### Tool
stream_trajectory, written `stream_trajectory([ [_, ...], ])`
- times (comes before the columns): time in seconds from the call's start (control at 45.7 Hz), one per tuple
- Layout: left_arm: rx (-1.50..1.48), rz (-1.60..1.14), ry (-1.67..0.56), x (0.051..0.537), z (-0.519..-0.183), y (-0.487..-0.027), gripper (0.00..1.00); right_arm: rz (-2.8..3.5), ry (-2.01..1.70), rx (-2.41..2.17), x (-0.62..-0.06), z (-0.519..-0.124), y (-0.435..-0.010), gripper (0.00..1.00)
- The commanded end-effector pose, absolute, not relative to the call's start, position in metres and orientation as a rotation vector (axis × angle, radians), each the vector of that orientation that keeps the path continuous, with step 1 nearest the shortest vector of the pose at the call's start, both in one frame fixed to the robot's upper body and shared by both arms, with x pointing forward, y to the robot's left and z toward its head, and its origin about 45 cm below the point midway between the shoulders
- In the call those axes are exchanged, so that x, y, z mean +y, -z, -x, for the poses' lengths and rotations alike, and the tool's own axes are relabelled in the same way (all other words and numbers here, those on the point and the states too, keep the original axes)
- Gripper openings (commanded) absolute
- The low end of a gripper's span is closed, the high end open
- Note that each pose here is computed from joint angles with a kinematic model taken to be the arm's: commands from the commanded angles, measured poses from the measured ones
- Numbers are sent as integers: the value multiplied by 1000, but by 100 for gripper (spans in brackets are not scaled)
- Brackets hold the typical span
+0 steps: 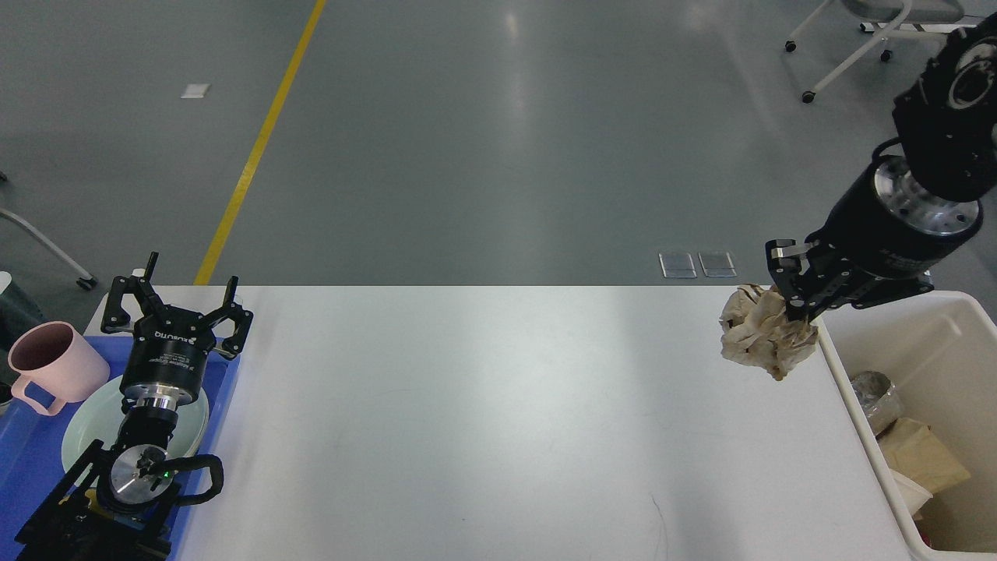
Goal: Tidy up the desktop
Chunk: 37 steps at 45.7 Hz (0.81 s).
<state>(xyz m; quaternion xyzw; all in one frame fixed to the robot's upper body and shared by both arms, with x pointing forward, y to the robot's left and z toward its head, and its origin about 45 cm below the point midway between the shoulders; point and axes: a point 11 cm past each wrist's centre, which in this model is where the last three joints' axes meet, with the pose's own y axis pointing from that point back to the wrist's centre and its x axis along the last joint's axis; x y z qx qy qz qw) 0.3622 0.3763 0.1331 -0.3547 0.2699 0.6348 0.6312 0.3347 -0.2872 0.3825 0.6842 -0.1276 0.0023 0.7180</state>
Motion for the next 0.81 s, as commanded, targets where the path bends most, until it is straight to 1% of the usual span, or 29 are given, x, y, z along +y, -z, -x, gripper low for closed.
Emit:
stream_trajectory([
  [0.0, 617, 813, -1456, 377, -362, -133, 97, -1440, 89, -424, -347, -331, -360, 0],
  [0.263, 618, 815, -1454, 376, -362, -133, 97, -1227, 185, -624, -487, -322, -285, 0],
  [0.372, 618, 815, -1454, 376, -362, -133, 97, -1141, 212, -739, -536, -313, -243, 0],
  [0.591, 618, 815, -1454, 376, -362, -133, 97, -1092, 257, -898, -571, -295, -165, 0],
  [0.7, 618, 815, -1454, 376, -362, -133, 97, -1056, 262, -941, -572, -279, -118, 0],
  [0.788, 618, 815, -1454, 376, -362, -133, 97, -999, 234, -1000, -579, -271, -94, 0],
])
